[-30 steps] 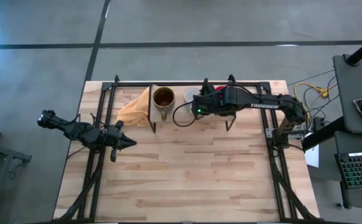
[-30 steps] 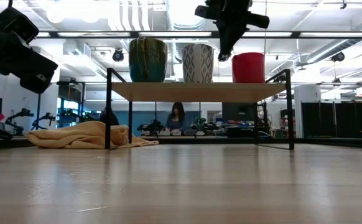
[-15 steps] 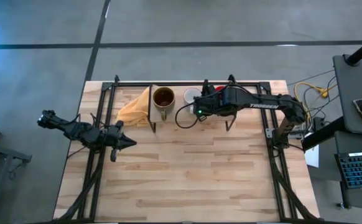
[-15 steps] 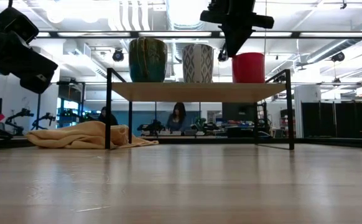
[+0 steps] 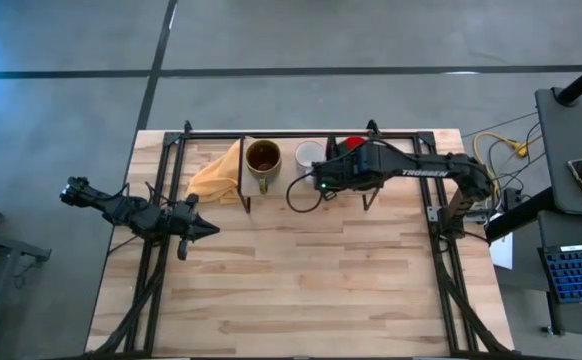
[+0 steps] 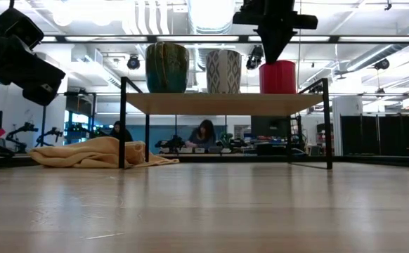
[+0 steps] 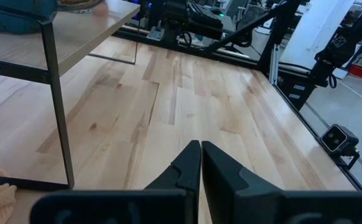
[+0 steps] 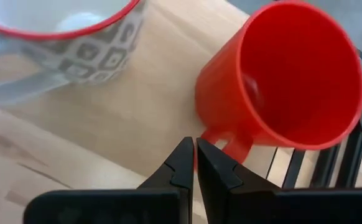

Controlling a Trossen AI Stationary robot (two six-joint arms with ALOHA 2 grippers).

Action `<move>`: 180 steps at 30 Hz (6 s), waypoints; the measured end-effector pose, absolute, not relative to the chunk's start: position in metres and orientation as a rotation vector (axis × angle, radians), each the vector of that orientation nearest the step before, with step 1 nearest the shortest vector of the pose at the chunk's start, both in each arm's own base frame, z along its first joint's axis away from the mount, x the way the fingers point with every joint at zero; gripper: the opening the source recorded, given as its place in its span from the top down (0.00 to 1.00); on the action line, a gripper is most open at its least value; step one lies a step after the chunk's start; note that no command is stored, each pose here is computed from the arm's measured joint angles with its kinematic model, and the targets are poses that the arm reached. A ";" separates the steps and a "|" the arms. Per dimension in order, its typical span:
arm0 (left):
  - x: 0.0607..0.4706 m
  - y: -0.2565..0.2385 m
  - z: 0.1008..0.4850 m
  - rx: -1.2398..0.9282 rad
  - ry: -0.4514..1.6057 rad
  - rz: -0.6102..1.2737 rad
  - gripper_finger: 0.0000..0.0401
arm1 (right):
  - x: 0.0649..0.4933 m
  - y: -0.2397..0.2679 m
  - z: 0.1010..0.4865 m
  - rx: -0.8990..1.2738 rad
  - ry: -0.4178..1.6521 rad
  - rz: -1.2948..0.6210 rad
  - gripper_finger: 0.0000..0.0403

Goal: Stack small to large cups/mugs on shelf
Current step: Put the red mug on the shelf, then return to Home Position

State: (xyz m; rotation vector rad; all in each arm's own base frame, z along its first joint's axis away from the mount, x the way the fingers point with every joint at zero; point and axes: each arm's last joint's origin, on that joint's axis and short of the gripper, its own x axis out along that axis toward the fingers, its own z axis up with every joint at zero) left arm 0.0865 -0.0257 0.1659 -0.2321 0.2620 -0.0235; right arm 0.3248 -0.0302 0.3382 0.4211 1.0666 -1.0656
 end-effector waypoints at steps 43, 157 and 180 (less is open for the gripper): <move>0.086 -0.026 0.166 -0.232 0.262 -0.023 1.00 | 0.283 -0.102 0.410 0.625 0.788 -1.291 0.97; 0.086 -0.026 0.166 -0.232 0.261 -0.023 1.00 | 0.130 0.062 0.313 0.328 -0.099 -0.080 0.97; 0.086 -0.026 0.166 -0.233 0.261 -0.023 1.00 | 0.101 0.042 0.173 0.253 -0.042 -0.133 0.97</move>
